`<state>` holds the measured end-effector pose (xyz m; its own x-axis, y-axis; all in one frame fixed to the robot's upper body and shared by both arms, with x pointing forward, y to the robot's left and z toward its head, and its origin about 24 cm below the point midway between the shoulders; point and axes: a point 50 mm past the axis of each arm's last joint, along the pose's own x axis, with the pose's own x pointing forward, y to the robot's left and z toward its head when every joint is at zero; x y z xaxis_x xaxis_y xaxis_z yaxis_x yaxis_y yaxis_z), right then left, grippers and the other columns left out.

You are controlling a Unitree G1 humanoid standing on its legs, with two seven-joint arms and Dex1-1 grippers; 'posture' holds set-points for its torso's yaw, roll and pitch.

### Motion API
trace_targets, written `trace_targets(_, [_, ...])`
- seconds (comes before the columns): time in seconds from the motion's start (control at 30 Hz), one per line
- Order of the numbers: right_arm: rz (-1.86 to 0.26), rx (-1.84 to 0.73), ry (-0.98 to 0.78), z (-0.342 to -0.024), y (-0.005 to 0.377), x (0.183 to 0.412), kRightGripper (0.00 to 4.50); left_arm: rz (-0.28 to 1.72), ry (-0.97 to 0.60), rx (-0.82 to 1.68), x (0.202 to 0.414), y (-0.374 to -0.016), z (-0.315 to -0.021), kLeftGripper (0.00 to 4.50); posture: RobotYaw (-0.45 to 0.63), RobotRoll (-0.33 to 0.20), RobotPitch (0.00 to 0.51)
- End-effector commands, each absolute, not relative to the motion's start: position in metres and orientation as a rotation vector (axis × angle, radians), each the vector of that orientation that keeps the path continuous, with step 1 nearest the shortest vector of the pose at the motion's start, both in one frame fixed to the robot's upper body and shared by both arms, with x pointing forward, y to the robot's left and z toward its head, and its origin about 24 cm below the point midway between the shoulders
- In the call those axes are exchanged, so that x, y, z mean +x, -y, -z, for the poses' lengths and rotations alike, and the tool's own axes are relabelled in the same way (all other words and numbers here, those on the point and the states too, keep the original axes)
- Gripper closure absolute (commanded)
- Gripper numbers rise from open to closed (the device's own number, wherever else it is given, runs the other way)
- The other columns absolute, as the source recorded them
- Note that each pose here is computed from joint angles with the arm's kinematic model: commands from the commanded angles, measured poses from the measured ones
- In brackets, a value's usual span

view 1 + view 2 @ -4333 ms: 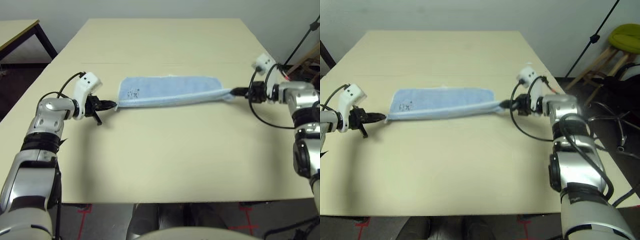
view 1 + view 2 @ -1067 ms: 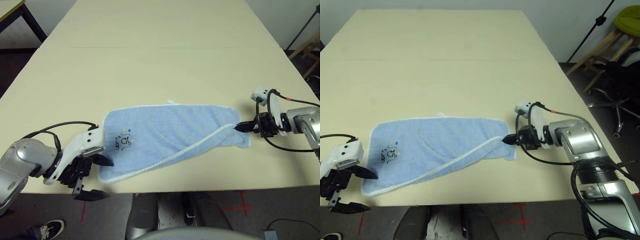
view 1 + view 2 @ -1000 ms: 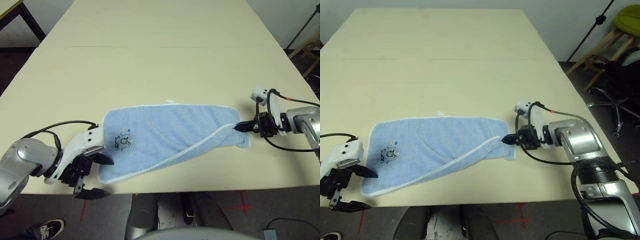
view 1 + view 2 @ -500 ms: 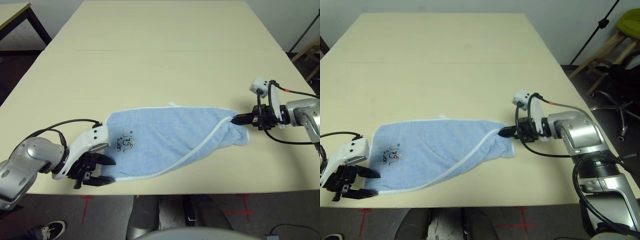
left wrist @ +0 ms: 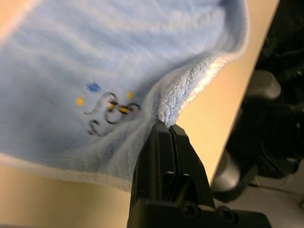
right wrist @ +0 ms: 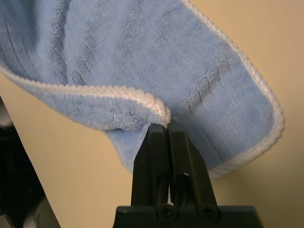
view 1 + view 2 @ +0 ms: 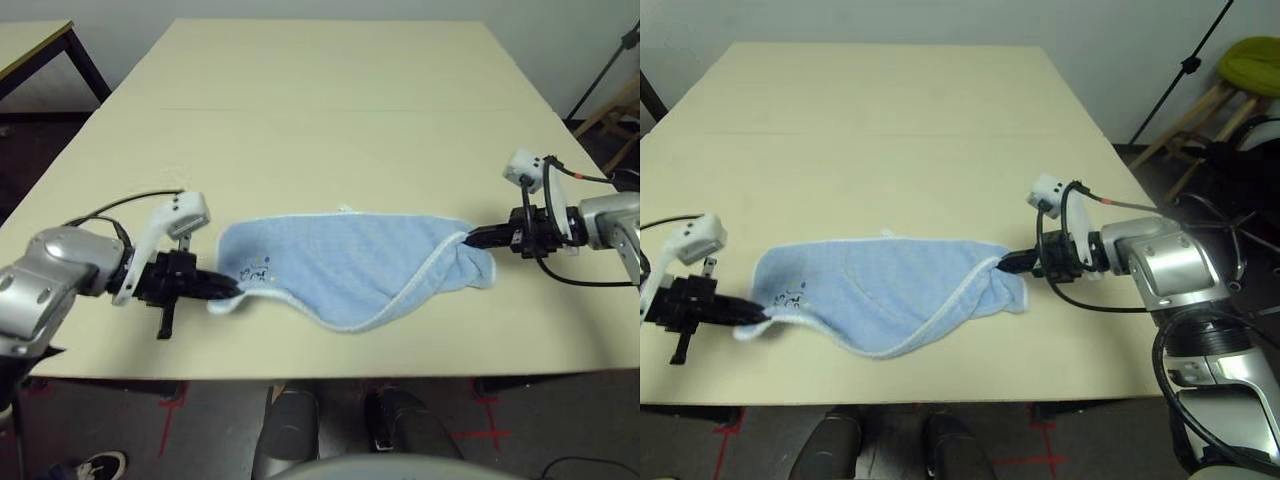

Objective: Fold the towel and set it aside.

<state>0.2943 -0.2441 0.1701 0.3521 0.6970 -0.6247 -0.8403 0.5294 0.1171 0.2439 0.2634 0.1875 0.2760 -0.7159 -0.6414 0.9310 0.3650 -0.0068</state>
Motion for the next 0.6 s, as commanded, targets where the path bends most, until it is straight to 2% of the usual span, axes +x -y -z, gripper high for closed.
trace_targets(0.03, [-1.001,-0.246,-0.671,-0.173,0.248,0.292,4.50,1.167,-0.626,0.399,0.248,-0.263,-0.185,4.47,0.19,0.000,0.111])
trace_targets(0.27, [-0.985,-0.253,-0.669,-0.176,0.254,0.293,4.50,1.231,-0.703,0.424,0.251,-0.265,-0.184,4.47,0.18,0.000,0.104])
trace_targets(0.47, [-0.981,-0.265,-0.691,-0.180,0.261,0.296,4.50,1.317,-0.881,0.476,0.244,-0.273,-0.182,4.47,0.19,0.000,0.109])
trace_targets(0.6, [-0.911,-0.292,-0.680,-0.178,0.268,0.309,4.50,1.299,-0.830,0.610,0.267,-0.273,-0.182,4.47,0.19,0.000,0.106])
